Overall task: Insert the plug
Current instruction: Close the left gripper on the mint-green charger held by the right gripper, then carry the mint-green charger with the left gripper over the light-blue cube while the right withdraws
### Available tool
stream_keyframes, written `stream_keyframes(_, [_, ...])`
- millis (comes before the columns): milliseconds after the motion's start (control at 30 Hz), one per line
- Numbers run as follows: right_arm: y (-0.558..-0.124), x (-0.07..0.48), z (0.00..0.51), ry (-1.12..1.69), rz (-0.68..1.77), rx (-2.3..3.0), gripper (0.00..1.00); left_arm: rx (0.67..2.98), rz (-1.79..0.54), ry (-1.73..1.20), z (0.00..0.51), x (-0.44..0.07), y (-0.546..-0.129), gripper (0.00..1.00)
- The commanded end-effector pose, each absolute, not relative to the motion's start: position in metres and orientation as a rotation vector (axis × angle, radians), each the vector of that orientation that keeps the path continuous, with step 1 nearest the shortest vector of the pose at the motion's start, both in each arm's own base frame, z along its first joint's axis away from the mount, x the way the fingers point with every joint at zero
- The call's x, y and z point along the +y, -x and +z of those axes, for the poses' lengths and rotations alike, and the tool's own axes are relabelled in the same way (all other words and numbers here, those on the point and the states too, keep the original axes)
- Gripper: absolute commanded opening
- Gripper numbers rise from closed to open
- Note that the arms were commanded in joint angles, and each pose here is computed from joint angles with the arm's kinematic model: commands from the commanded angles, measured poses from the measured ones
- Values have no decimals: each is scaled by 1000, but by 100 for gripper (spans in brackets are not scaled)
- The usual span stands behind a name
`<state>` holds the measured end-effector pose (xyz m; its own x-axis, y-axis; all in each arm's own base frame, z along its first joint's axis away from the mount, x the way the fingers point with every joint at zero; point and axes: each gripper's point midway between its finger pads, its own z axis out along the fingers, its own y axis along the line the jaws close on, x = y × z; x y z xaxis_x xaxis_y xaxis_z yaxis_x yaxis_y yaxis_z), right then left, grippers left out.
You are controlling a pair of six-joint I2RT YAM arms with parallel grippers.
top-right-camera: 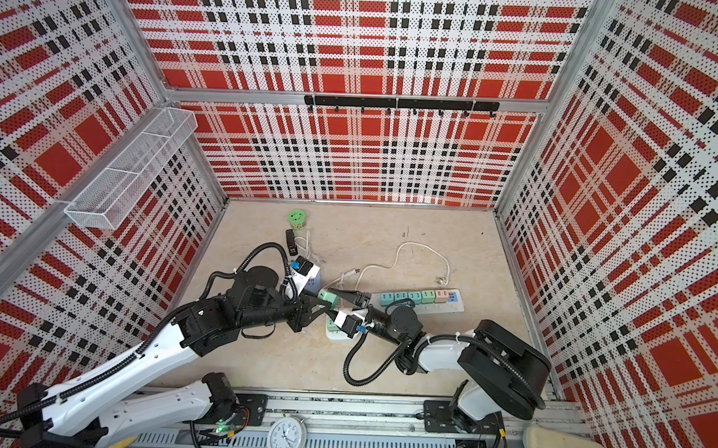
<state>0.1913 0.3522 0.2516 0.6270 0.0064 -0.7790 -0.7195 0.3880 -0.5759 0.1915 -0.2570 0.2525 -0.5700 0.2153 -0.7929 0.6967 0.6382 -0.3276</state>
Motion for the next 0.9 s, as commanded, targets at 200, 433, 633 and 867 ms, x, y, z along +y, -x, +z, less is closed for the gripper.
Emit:
stream_keyframes(200, [-184,318,295,905,514,778,100,1910,-634,-812,328,-241,-216,0])
stream_keyframes(433, [-203,270,286,806,375,993,100,1699,-195,-1286,318,-214,-231,0])
stream_keyframes(633, [-242,221,276,664,253,1265,100,1731,-46,-1538,266,-190,-270,0])
stream_keyframes(867, [-280,167,261,425,155,1440,100,1874,-40,-1753,206,-174,-288,0])
